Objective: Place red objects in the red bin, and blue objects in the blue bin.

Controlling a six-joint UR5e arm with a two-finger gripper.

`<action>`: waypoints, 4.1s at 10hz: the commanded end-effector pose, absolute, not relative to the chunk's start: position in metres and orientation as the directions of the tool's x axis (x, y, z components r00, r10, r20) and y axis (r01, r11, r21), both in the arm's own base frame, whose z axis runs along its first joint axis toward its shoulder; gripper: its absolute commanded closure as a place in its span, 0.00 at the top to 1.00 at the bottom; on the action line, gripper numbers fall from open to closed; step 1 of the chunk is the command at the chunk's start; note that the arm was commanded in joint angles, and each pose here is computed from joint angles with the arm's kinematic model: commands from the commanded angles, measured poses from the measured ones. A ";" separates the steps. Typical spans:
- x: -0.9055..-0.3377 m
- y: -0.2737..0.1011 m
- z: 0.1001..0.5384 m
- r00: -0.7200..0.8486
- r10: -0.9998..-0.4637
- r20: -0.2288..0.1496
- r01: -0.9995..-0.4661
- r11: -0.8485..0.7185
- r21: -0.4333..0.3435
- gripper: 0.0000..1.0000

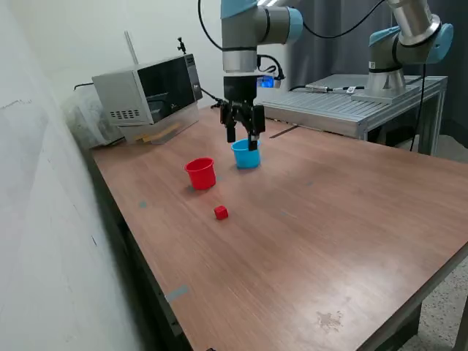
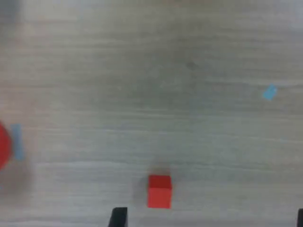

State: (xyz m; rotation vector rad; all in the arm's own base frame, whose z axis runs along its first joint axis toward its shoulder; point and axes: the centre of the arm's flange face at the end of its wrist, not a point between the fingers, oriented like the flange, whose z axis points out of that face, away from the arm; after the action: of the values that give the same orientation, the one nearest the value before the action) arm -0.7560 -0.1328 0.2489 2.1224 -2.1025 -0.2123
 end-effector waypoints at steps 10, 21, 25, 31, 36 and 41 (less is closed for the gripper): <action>-0.819 -0.130 0.126 -0.041 -0.999 0.017 -0.970 0.044 0.240 1.00; -0.832 -0.124 0.110 -0.048 -0.999 0.016 -0.965 0.050 0.256 0.00; -0.833 -0.109 0.111 -0.027 -1.000 0.001 -0.967 0.027 0.253 0.00; -0.799 0.053 0.252 -0.151 -0.988 -0.030 -0.935 0.133 0.328 0.00; -0.780 0.086 0.220 -0.171 -0.985 -0.025 -0.953 0.158 0.260 0.00; -0.777 0.075 0.214 -0.157 -0.987 -0.020 -0.957 0.147 0.248 0.00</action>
State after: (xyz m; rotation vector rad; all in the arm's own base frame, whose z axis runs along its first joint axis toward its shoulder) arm -0.7772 0.0754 0.2145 1.9352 -2.2640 -0.3071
